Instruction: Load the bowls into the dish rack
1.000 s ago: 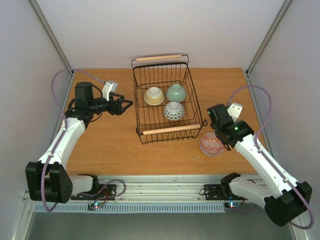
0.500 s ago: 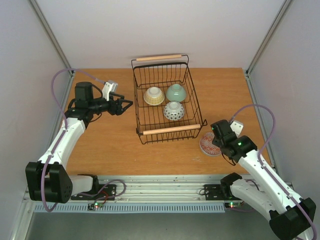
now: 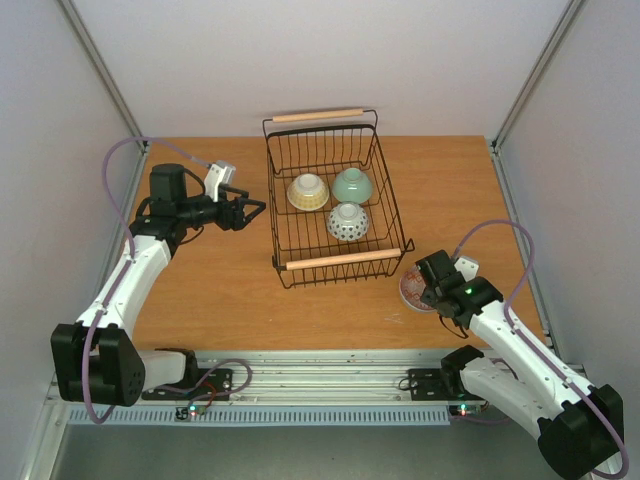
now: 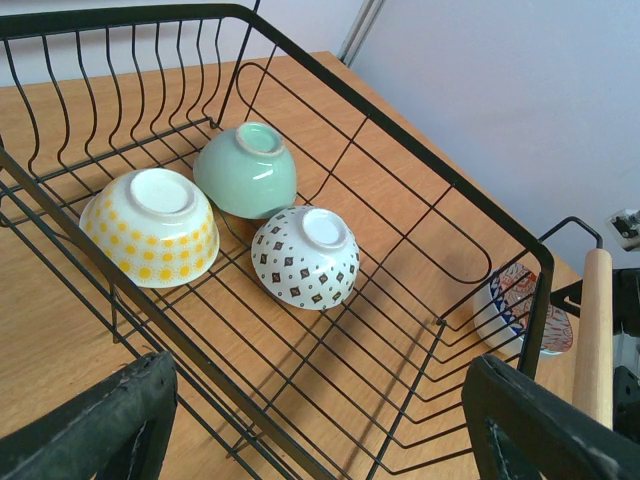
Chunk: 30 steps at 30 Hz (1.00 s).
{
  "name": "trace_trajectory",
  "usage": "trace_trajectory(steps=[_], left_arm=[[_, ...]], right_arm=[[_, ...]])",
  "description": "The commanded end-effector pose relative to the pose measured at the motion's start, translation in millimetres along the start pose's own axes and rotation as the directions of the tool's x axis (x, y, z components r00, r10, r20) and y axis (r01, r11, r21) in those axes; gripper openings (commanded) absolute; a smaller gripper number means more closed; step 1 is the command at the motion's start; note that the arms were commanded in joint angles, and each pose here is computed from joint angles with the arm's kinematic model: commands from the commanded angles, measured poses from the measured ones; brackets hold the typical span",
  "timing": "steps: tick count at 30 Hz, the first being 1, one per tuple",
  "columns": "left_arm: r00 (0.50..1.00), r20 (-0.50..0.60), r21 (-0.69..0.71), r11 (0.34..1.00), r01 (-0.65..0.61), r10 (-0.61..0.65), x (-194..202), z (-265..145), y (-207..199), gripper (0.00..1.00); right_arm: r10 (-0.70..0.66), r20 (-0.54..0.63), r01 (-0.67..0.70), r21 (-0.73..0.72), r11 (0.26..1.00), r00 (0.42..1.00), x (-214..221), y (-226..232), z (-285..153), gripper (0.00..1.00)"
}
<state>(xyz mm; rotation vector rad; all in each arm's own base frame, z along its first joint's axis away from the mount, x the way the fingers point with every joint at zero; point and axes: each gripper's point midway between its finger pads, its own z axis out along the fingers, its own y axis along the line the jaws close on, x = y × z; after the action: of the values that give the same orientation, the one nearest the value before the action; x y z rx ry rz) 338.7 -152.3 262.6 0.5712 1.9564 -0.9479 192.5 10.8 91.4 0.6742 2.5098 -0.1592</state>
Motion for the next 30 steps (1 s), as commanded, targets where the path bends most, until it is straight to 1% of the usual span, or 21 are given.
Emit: trace_trajectory(steps=[1, 12, 15, 19, 24, 30], left_arm=[[1.0, 0.018, 0.012, 1.0, -0.018, 0.017, -6, 2, 1, 0.79], [1.0, 0.022, 0.012, 1.0, -0.02, 0.02, -7, 1, -1, 0.79], [0.999, 0.024, 0.011, 1.0, -0.021, 0.021, -8, 0, -1, 0.79], [1.0, 0.024, 0.01, 1.0, -0.021, 0.021, -8, 0, -1, 0.79], [1.0, 0.021, 0.009, 1.0, -0.019, 0.018, -7, 1, 0, 0.79], [1.0, 0.021, 0.006, 1.0, -0.017, 0.017, -7, 1, 0, 0.79]], right_arm=[[0.026, 0.003, -0.026, -0.006, 1.0, 1.0, 0, 2, 3, 0.42], [0.013, -0.02, -0.013, 0.028, 1.0, 1.0, 8, 0, 15, 0.38], [0.012, -0.018, -0.011, 0.028, 1.0, 1.0, 8, 0, 14, 0.32], [0.015, -0.016, -0.014, 0.029, 0.999, 1.0, 8, -1, 13, 0.15], [0.021, -0.005, -0.021, 0.023, 1.0, 1.0, 7, -4, 10, 0.11], [0.051, 0.025, -0.051, 0.002, 0.999, 0.998, 4, -7, 3, 0.02]])
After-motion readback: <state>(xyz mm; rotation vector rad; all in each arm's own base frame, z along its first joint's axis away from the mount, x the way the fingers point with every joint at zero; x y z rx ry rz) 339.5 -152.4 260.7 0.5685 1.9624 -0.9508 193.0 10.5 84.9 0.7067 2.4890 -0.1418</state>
